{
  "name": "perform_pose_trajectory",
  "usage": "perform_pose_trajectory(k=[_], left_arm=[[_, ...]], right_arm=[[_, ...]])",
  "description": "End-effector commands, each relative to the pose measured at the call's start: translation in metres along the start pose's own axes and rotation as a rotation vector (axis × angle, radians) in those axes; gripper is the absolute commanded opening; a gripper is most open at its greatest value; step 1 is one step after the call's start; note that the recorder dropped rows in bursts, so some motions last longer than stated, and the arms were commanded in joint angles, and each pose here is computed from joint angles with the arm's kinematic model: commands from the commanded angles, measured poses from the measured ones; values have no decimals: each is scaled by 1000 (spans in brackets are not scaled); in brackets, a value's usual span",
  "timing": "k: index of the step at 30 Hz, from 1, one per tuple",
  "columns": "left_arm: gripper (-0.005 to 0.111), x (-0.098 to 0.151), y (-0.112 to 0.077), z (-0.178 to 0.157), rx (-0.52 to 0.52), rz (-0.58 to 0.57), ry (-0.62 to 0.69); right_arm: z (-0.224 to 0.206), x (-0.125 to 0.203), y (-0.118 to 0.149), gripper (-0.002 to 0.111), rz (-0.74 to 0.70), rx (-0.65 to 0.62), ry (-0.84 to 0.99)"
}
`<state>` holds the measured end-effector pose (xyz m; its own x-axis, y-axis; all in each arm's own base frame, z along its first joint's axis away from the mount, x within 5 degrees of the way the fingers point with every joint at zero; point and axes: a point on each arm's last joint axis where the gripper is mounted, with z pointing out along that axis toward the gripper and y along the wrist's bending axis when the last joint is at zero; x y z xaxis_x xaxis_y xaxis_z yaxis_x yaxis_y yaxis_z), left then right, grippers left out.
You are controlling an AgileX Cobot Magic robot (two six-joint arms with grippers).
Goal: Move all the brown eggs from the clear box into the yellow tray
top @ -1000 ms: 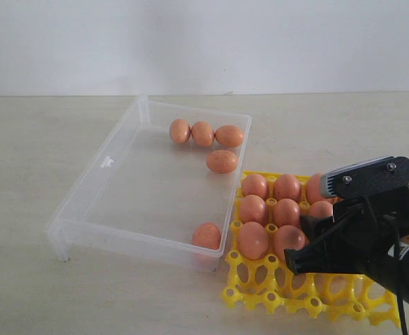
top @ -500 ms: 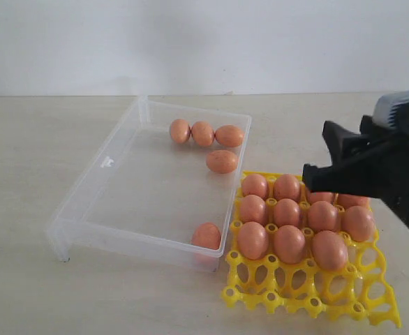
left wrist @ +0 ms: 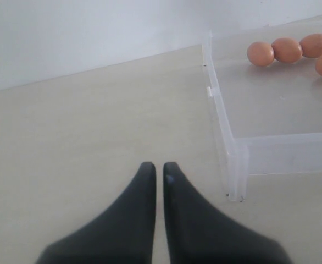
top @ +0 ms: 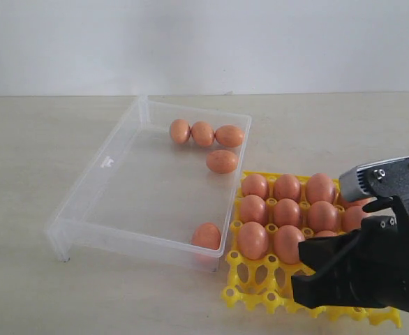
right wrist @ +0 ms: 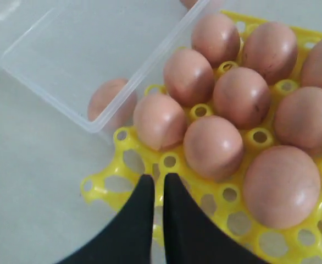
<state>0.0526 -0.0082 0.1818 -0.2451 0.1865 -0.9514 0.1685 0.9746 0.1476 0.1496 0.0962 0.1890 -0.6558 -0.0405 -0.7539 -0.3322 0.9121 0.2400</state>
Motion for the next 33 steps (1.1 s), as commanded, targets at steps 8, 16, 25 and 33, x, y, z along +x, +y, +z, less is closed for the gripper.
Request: perform_pose_trajectory(k=[8,16,25,33], left_arm=[[4,1,0,0,-4,-12,-3],[4,1,0,0,-4,-12,-3],[4,1,0,0,-4,-12,-3],[4,1,0,0,-4,-12,-3]], right_arm=[[-2,19,-16,0,-94,83,-48],[0,5,-27,0,-110,214,-203],[10,24,-25,0,-38,182,-16],[19,28,-28,0,-68,217,18]])
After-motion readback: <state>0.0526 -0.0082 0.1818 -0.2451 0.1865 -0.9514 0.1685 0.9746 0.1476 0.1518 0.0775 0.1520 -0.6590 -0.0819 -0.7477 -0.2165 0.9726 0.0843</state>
